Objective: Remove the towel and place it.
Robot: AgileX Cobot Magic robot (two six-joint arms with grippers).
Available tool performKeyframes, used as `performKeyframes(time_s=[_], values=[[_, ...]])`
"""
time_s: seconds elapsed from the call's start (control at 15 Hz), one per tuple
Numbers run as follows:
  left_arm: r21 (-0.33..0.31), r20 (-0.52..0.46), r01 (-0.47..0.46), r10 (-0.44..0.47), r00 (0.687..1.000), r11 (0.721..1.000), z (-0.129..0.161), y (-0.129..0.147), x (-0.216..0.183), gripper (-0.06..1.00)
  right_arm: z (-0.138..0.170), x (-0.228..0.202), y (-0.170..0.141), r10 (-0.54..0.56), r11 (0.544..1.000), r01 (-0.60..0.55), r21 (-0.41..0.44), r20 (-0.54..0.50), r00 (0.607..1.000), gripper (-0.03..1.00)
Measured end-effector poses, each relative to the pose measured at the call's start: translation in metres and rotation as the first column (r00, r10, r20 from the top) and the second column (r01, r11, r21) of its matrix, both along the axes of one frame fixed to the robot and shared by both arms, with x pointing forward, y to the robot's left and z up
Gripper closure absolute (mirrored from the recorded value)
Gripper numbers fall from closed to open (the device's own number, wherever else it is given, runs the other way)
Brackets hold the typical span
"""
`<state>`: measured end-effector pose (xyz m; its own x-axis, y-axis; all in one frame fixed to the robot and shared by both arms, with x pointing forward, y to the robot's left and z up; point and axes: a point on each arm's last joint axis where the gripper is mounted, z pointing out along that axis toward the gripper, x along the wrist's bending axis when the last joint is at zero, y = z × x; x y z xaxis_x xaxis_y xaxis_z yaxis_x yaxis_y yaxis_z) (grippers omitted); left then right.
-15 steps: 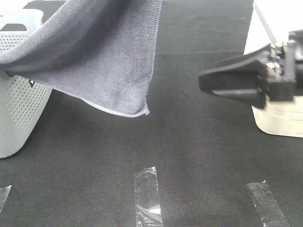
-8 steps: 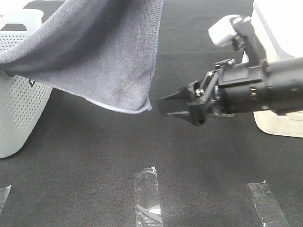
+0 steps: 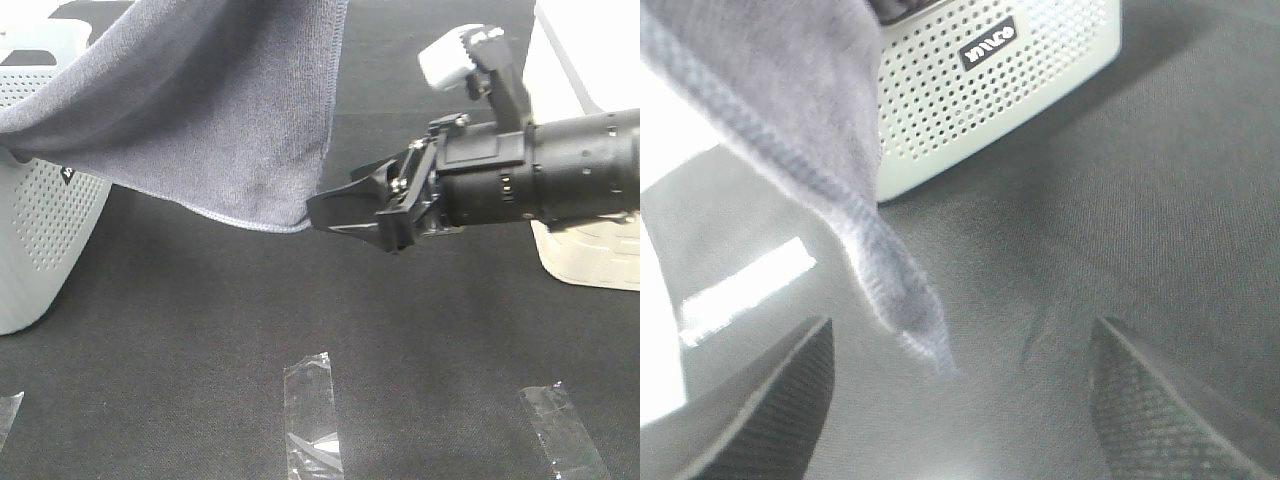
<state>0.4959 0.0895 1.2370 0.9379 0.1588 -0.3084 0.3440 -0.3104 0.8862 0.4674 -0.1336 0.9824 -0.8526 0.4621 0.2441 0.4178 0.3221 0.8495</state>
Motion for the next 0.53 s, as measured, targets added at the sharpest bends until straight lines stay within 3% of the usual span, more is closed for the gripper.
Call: performKeyframes(time_s=[0.2,0.53], values=[[-0.001,-0.002,0.002,-0.002,1.000,1.000,0.000,0.000,0.000,0.94,-0.015,0.016,0.008,0.015,1.000,-0.016,-0.016,-0.031,0.999,0.30],[-0.004,-0.003,0.003,-0.003,1.000,1.000,0.000,0.000,0.000,0.94,-0.013,0.012,0.015,0.106,0.992,-0.101,0.075,-0.058,0.993,0.42]])
